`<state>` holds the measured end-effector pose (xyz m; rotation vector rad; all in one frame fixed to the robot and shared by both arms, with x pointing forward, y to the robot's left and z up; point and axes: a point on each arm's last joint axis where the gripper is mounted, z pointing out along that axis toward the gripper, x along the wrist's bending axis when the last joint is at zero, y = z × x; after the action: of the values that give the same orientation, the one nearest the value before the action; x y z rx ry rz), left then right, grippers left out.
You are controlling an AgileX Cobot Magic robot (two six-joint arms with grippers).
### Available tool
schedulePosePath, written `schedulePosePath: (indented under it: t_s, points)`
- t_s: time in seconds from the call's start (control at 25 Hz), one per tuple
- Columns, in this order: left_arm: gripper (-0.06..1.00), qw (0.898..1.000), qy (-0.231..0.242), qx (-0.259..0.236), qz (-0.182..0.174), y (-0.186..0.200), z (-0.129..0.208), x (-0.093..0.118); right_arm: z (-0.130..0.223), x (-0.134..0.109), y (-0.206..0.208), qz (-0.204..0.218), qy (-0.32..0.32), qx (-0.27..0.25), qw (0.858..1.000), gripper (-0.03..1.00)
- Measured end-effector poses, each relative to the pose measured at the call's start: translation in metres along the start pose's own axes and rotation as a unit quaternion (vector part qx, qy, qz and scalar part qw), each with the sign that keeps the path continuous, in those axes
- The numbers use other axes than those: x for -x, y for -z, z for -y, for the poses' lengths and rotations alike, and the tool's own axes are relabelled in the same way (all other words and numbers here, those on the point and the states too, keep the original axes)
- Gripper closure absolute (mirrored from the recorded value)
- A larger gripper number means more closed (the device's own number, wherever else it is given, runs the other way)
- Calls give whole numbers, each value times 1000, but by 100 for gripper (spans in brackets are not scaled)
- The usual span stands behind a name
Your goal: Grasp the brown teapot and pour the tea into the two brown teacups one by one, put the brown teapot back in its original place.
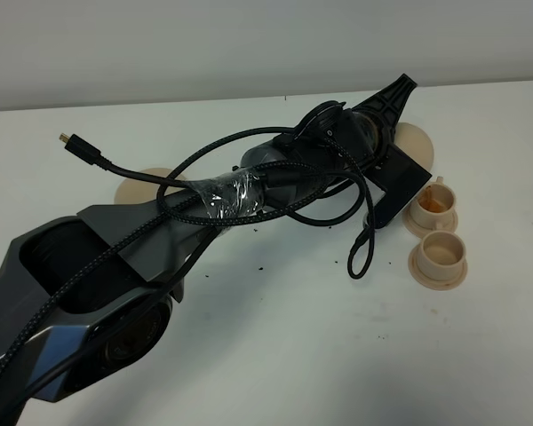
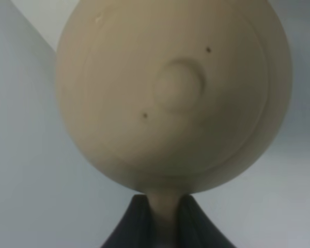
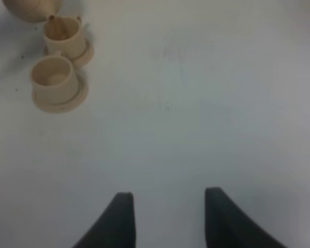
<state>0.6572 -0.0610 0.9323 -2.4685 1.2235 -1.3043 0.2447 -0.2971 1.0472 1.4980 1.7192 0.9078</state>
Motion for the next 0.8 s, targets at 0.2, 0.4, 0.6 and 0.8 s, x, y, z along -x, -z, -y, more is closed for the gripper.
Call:
schedulePosePath:
  t_s: [0.2,0.4,0.6,0.8]
  points:
    - [82,1000,-4,2,-13,0,0,-2,0,0,0,0,0,0,1000,64]
    - [82,1000,-15,-1,-21,0,0,-4,0,0,0,0,0,0,1000,64]
    - [82,1000,-15,-2,-21,0,0,-4,0,0,0,0,0,0,1000,64]
    - [82,999,-22,-4,-26,0,1,-5,0,0,0,0,0,0,1000,64]
